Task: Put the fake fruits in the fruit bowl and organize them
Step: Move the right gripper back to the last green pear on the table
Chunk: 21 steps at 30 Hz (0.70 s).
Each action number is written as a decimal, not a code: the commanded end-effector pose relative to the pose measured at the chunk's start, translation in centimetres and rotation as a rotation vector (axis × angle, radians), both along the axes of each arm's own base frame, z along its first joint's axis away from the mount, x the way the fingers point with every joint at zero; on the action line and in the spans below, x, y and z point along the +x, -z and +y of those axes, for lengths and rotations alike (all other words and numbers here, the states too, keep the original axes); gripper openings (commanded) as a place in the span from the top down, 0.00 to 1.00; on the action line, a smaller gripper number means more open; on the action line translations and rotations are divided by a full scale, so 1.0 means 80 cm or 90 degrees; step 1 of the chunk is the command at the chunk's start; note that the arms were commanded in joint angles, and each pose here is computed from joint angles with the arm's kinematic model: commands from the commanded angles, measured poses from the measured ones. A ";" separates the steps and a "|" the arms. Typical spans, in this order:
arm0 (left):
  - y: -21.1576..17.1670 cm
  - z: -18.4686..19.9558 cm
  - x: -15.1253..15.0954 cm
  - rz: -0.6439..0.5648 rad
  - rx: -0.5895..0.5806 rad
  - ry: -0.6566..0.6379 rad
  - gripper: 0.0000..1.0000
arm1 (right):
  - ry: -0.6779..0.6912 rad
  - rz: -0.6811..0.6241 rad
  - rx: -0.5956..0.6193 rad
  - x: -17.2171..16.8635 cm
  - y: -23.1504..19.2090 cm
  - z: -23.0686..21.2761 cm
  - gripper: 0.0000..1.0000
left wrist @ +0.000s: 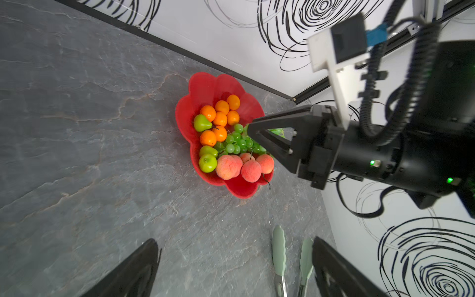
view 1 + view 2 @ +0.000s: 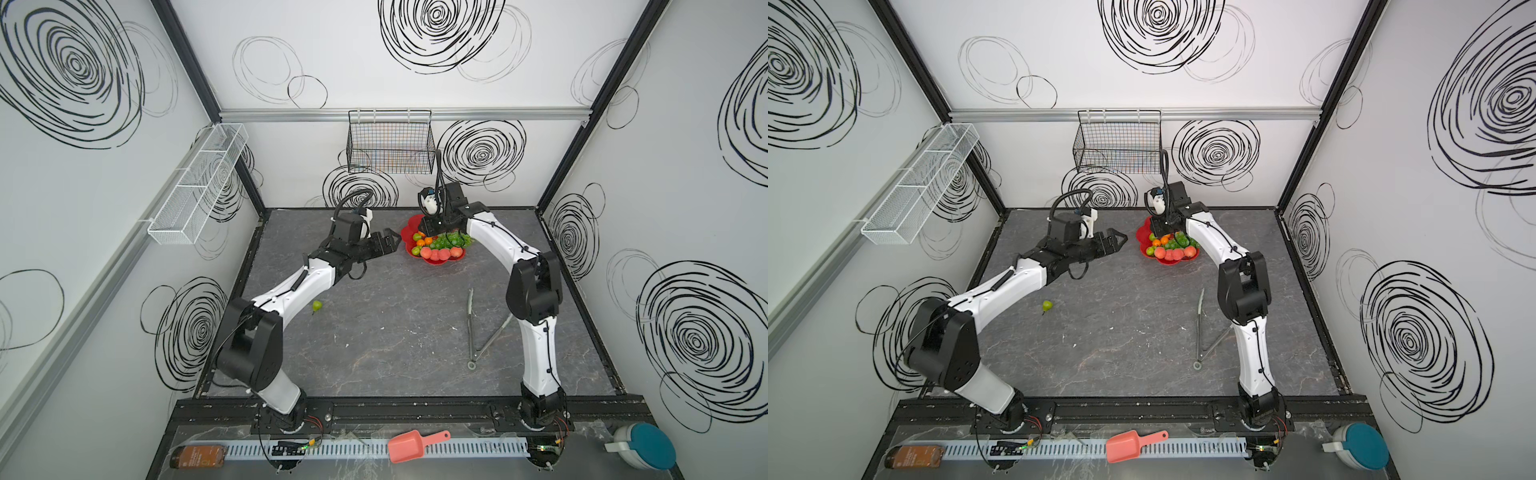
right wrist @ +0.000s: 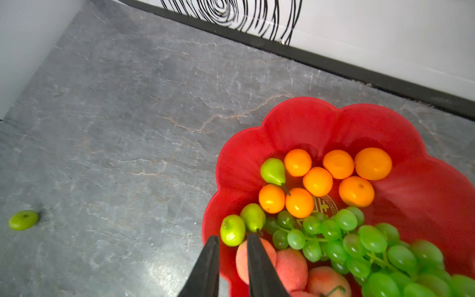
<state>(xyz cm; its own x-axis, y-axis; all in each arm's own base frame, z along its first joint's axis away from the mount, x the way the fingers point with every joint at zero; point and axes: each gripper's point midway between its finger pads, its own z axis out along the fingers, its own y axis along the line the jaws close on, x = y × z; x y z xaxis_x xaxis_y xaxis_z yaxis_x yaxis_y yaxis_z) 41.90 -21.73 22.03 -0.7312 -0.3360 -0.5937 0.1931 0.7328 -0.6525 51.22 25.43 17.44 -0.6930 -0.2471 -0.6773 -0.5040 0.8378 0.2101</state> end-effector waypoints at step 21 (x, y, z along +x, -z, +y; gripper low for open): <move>0.055 0.292 -0.163 0.121 0.073 -0.409 0.04 | -0.115 -0.012 0.108 -0.227 0.067 0.268 0.44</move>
